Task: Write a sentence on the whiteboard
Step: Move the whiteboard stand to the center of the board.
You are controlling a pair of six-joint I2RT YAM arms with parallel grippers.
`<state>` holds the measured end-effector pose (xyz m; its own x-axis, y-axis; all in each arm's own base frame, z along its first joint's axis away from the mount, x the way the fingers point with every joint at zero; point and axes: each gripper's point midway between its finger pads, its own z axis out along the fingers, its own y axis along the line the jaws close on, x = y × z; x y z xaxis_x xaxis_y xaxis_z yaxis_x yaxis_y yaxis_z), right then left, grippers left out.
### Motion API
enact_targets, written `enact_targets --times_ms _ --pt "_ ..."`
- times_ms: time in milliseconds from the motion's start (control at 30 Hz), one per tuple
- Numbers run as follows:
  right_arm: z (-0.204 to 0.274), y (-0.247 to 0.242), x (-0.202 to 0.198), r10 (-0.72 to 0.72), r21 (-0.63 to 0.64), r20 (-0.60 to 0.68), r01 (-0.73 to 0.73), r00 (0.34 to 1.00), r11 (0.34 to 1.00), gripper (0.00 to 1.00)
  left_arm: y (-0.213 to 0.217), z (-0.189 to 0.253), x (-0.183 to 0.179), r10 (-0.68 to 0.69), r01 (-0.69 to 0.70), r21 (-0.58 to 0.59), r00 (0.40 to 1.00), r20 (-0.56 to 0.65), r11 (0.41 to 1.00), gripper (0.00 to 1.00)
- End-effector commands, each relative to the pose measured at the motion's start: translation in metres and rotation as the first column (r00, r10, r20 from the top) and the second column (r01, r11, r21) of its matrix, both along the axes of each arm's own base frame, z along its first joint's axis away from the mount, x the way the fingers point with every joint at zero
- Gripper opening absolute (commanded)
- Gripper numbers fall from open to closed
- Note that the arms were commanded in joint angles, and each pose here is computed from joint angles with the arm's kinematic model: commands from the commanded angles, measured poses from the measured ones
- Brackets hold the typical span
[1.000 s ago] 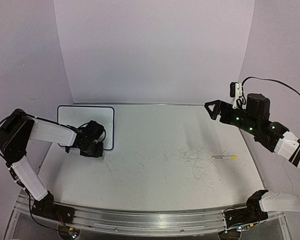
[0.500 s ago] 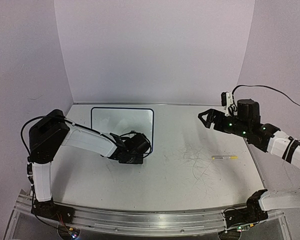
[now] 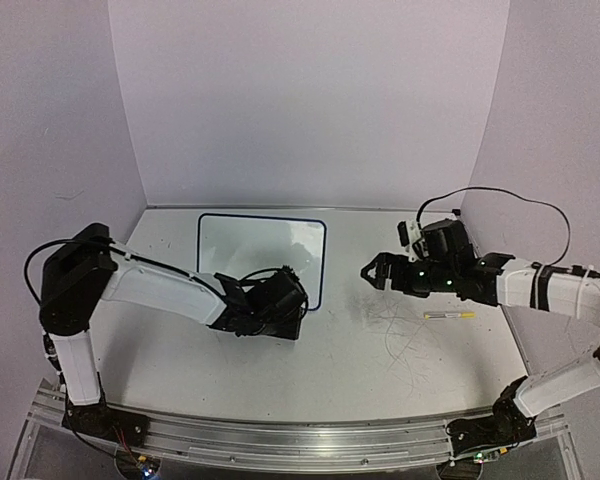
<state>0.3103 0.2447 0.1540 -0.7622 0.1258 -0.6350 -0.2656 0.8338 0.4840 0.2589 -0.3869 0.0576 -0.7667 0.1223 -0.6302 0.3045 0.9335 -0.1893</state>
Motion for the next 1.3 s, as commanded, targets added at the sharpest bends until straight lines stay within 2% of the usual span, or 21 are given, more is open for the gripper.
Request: enact_targets --times_ms 0,133,300,400,500,700,867,1267 --pt "0.008 0.056 -0.002 0.034 0.036 0.0 -0.034 0.999 0.999 0.97 0.022 0.11 0.003 -0.008 0.043 -0.15 0.973 0.229 0.988 0.63" --pt "-0.004 0.114 -0.019 0.089 0.042 -0.044 -0.088 0.995 0.995 0.93 0.085 0.173 -0.001 0.105 -0.031 -0.191 0.914 0.391 0.981 0.81" --pt "-0.028 0.168 -0.024 0.068 0.063 -0.133 -0.06 0.989 0.996 0.83 0.151 0.228 -0.013 0.251 -0.107 -0.306 0.839 0.483 0.946 0.88" --pt "-0.037 0.187 -0.021 0.016 0.022 -0.109 -0.014 0.994 1.0 0.78 0.169 0.241 -0.019 0.279 -0.112 -0.338 0.82 0.501 0.935 0.88" --pt "-0.05 0.194 -0.016 -0.044 -0.049 -0.092 0.04 0.995 0.998 0.75 0.176 0.24 -0.022 0.276 -0.113 -0.33 0.817 0.505 0.937 0.89" --pt "-0.082 0.198 -0.007 -0.081 -0.143 -0.094 0.067 0.992 0.987 0.52 0.178 0.233 -0.025 0.232 -0.089 -0.284 0.822 0.521 0.955 0.89" --pt "-0.1 0.199 -0.002 -0.105 -0.2 -0.101 0.083 0.989 0.976 0.51 0.182 0.235 -0.027 0.208 -0.077 -0.254 0.811 0.547 0.964 0.9" --pt "-0.123 0.199 0.007 -0.145 -0.29 -0.089 0.113 0.985 0.95 0.36 0.199 0.242 -0.032 0.213 -0.077 -0.249 0.784 0.583 0.965 0.9"
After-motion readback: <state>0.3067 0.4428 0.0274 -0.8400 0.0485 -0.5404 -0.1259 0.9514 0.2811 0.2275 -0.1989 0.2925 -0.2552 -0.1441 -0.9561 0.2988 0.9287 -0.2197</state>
